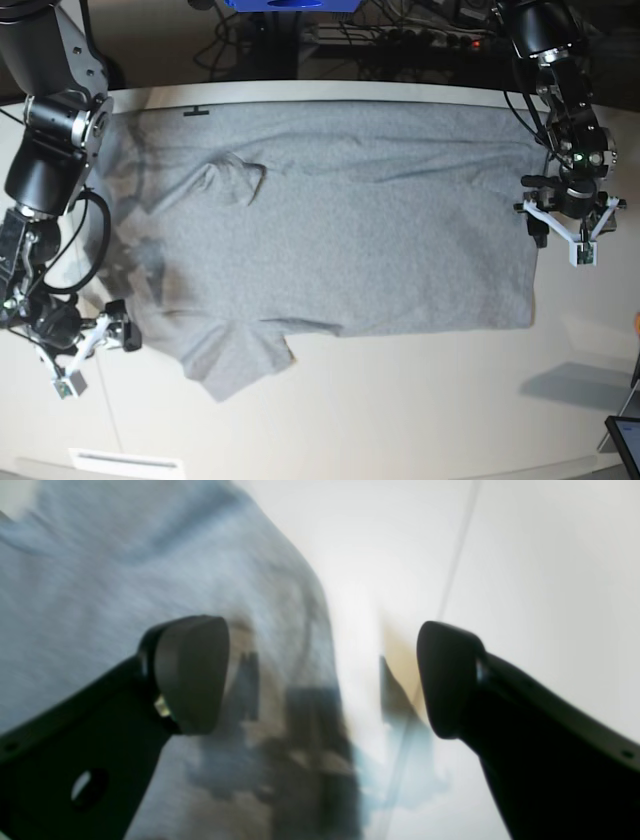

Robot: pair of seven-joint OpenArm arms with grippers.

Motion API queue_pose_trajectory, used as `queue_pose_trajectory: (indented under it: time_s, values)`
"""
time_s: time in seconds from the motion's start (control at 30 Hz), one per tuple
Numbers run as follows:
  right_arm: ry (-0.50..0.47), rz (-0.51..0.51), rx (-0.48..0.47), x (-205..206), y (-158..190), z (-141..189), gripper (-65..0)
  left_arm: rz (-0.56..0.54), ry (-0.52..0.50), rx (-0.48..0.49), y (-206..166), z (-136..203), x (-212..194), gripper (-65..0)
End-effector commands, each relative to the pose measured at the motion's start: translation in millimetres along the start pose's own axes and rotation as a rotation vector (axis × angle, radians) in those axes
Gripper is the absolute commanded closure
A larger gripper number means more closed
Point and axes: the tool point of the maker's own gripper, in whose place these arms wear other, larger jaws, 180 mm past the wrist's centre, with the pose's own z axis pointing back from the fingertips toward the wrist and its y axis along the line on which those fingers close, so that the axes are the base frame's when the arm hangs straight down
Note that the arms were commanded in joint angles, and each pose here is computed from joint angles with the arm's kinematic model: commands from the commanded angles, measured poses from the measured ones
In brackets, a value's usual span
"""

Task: Fold the T-shirt properly
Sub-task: 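Release the collar and move the right gripper to the shirt's sleeve hem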

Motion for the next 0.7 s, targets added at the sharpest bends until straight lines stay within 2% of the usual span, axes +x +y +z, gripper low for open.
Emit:
queue_pose_trajectory:
  time_s: [0.0, 0.13, 0.23, 0.37, 0.67]
  values:
    - [-0.078, 0.002, 0.008, 25, -2, 8, -57.2, -0.008, -0.053, 0.020, 10, 2, 17, -41.0]
    - [-0.105, -0.067, 0.079, 27, 6, 0, -57.3, -0.010, -0.119, 0.021, 10, 4, 27, -41.0]
    - [-0.032, -0.145, 0.091, 7, -10, -10, -57.2, -0.006, -0.138, 0.024, 12, 4, 29, -41.0]
    - [-0.024, -0.225, 0.090, 1, -30, -13, -57.3, -0.008, -0.143, 0.027, 13, 5, 31, -41.0]
    - [-0.041, -0.248, 0.090, 2, -35, -15, -57.6, -0.007, -0.150, 0.025, 13, 4, 34, -41.0]
